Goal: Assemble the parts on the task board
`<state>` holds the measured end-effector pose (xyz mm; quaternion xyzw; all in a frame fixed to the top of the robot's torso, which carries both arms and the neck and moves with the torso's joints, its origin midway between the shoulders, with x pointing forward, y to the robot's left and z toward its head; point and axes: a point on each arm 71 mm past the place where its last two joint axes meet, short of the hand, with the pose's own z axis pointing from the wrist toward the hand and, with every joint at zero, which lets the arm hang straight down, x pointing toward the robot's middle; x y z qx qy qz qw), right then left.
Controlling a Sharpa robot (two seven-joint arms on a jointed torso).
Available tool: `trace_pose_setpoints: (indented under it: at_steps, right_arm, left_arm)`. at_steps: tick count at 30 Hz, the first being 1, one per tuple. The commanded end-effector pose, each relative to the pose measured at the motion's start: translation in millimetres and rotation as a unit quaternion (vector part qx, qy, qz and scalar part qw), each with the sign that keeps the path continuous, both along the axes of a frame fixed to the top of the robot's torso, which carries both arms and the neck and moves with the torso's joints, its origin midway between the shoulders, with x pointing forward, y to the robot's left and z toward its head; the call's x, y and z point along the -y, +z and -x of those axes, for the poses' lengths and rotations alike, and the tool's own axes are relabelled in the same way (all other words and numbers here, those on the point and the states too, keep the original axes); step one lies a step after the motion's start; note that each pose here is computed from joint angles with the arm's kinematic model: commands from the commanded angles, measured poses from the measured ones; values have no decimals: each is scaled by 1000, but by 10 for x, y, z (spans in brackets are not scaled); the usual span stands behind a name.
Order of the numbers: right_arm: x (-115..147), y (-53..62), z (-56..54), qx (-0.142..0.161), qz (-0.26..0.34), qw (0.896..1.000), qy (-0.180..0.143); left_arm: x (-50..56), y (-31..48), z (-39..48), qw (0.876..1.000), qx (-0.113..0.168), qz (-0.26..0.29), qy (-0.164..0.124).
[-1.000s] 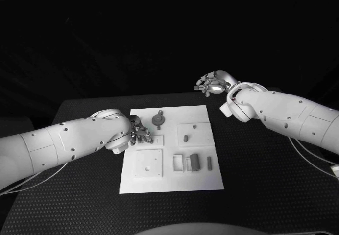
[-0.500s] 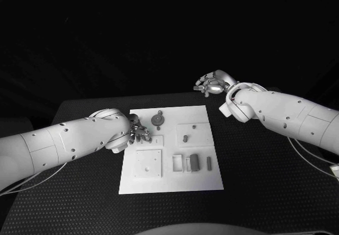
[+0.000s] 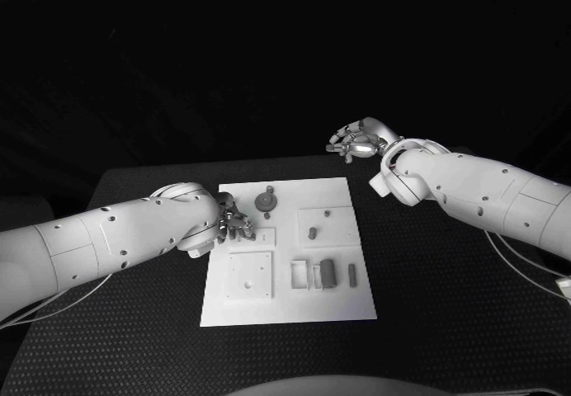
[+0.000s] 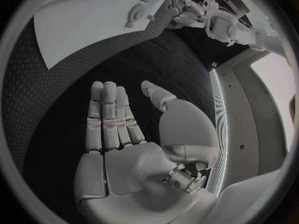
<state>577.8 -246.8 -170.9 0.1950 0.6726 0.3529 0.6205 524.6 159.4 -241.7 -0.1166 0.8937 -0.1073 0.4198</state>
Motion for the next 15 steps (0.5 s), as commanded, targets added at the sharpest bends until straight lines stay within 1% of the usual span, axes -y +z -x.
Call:
trace_pose_setpoints:
  at_steps: [1,6,15]
  right_arm:
    - [-14,-2,2,-1,0,1000,7]
    - [-10,-1,2,-1,0,1000,6]
    - [-17,-2,1,-1,0,1000,7]
  left_arm:
    - [31,-14,23,1000,-19,-8,-15]
    - [36,-24,28,999,-27,-12,-18]
    - [48,-6,-2,1000,-8,-4,-7]
